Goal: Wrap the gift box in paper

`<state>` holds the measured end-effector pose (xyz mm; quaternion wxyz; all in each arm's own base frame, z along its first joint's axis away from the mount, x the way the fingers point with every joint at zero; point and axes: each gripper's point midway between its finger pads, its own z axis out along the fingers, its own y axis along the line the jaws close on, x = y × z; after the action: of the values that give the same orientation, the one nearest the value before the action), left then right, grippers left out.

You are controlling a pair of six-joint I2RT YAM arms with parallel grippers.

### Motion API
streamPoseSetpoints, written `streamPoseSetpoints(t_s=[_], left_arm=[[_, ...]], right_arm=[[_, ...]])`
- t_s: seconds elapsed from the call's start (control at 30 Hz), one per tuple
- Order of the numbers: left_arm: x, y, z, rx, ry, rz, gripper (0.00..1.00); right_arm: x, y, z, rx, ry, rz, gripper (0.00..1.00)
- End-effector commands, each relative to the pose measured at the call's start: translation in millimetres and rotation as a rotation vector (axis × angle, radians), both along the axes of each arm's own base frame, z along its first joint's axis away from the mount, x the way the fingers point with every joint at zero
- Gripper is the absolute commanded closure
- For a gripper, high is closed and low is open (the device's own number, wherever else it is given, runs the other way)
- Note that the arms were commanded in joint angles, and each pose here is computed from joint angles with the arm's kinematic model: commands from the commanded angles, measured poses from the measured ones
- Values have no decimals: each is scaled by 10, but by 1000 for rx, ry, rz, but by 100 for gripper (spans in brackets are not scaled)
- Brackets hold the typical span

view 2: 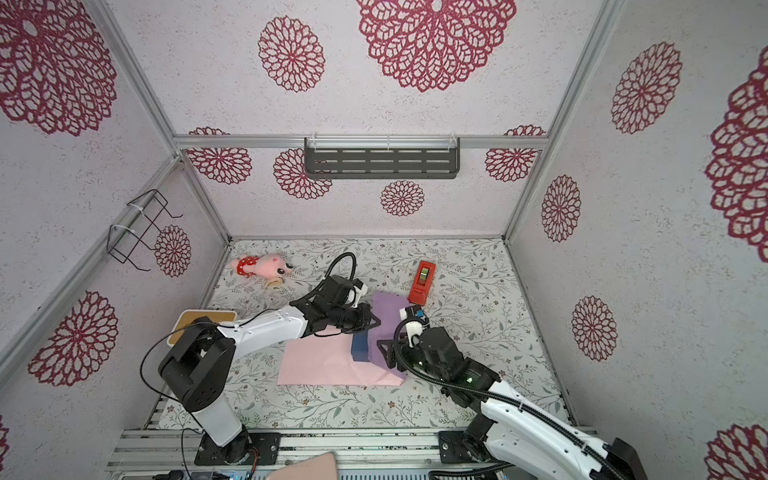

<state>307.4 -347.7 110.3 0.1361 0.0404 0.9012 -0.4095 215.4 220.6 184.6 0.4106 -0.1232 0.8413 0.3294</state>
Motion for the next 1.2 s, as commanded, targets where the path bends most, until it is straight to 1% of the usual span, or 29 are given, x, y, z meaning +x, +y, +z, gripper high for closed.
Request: streamPoseSetpoints(t_s=[0.0, 0.17, 0.3, 0.6, 0.73, 1.0, 1.07, 1.17], left_arm=[[-15, 86, 75, -14, -34, -23, 100], [-37, 204, 78, -14, -44, -20, 100], [-52, 299, 81, -12, -52, -11, 100], [-51, 375, 63, -16, -52, -4, 100], [-25, 384, 94, -29, -48, -4, 100], [-63, 314, 410, -114, -60, -16, 100], [-71, 335, 447, -113, -70, -15, 100], [-66, 383, 404, -87, -69, -11, 100]], right_arm=[[51, -84, -6, 27, 61, -15, 17], [276, -277, -264, 14, 193, -165, 13], [398, -338, -396, -22, 251, -236, 10], [571, -165, -553, -42, 335, -234, 1], [603, -136, -595, -51, 352, -234, 1], [625, -196, -624, -100, 358, -245, 1], [618, -201, -620, -93, 358, -244, 1], [605, -173, -649, -89, 370, -229, 1]])
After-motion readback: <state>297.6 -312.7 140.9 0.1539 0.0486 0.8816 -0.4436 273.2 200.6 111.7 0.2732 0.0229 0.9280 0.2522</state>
